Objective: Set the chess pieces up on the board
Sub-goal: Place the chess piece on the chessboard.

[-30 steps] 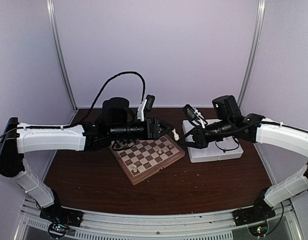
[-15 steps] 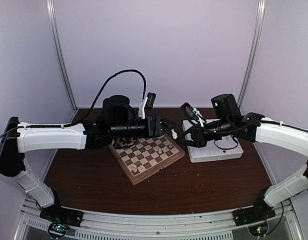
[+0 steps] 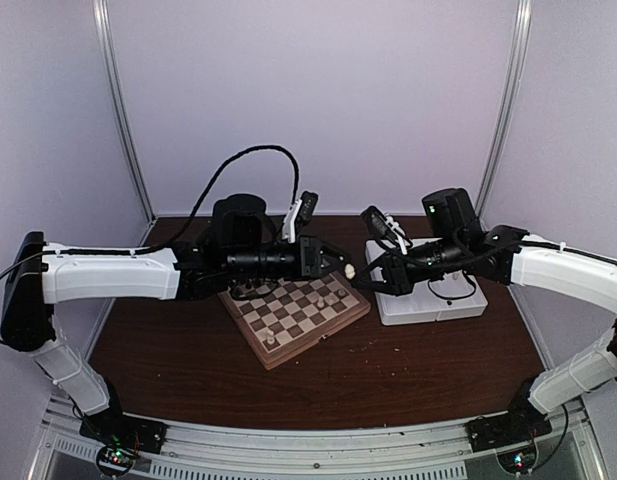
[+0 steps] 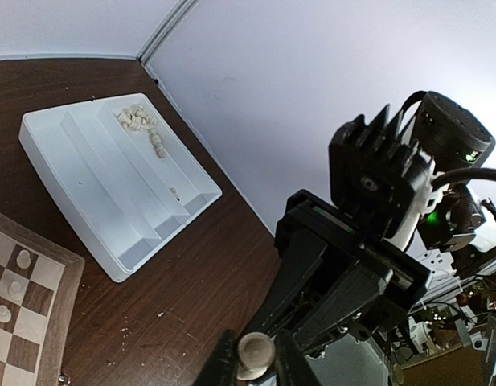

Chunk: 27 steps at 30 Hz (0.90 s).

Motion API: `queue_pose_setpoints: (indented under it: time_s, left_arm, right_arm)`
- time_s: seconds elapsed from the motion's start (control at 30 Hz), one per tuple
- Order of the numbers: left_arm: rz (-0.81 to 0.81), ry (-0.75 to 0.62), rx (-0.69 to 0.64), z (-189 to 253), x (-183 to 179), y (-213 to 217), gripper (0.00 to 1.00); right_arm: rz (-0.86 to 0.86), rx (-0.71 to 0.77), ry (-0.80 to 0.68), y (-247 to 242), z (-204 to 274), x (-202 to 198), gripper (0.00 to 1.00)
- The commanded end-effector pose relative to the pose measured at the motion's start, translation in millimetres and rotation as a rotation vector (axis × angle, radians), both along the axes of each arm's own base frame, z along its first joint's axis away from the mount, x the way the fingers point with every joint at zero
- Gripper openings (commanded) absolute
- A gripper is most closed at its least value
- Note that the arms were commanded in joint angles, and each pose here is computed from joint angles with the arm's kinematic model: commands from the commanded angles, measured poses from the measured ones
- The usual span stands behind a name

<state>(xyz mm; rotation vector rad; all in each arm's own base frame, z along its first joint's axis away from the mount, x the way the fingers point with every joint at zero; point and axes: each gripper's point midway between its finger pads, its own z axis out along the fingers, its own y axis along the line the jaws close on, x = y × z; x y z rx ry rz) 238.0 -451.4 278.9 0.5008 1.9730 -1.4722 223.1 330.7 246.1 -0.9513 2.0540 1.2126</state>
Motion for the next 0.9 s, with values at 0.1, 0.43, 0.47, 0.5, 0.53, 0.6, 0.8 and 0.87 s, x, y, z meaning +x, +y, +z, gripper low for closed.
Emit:
queue_pose_setpoints:
  time_s: [0.1, 0.43, 0.47, 0.5, 0.53, 0.6, 0.8, 0.87]
  left_arm:
    - [0.004, -0.068, -0.043, 19.9, 5.3, -1.6, 0.05]
    - [0.109, -0.261, 0.134, 22.5, 21.4, 22.0, 0.03]
    - [0.127, -0.279, 0.164, 19.3, 25.1, 24.7, 0.04]
    - [0.146, -0.297, 0.199, 14.9, 29.1, 27.3, 0.05]
    - [0.171, -0.316, 0.240, 8.9, 33.8, 29.3, 0.05]
    - [0.192, -0.369, 0.342, -7.8, 39.1, 29.2, 0.05]
    - [0.183, -0.406, 0.437, -44.0, 47.5, 5.5, 0.06]
    - [0.171, -0.405, 0.457, -57.9, 49.3, -3.7, 0.06]
  right_arm:
    - [-0.005, 0.018, -0.030, 3.7, 8.9, 1.9, 0.07]
    - [-0.117, -0.125, -0.059, -22.6, -16.5, 8.3, 0.03]
    - [-0.139, -0.138, -0.066, -26.7, -18.4, 9.8, 0.03]
    - [-0.177, -0.154, -0.083, -32.9, -19.8, 13.9, 0.03]
    - [-0.211, -0.167, -0.097, -38.6, -20.2, 17.1, 0.03]
    - [-0.303, -0.196, -0.135, -53.4, -19.0, 26.3, 0.02]
    - [-0.579, -0.270, -0.231, -109.5, -9.7, 45.7, 0.00]
    - [-0.638, -0.271, -0.248, -125.6, -4.9, 46.0, 0.00]
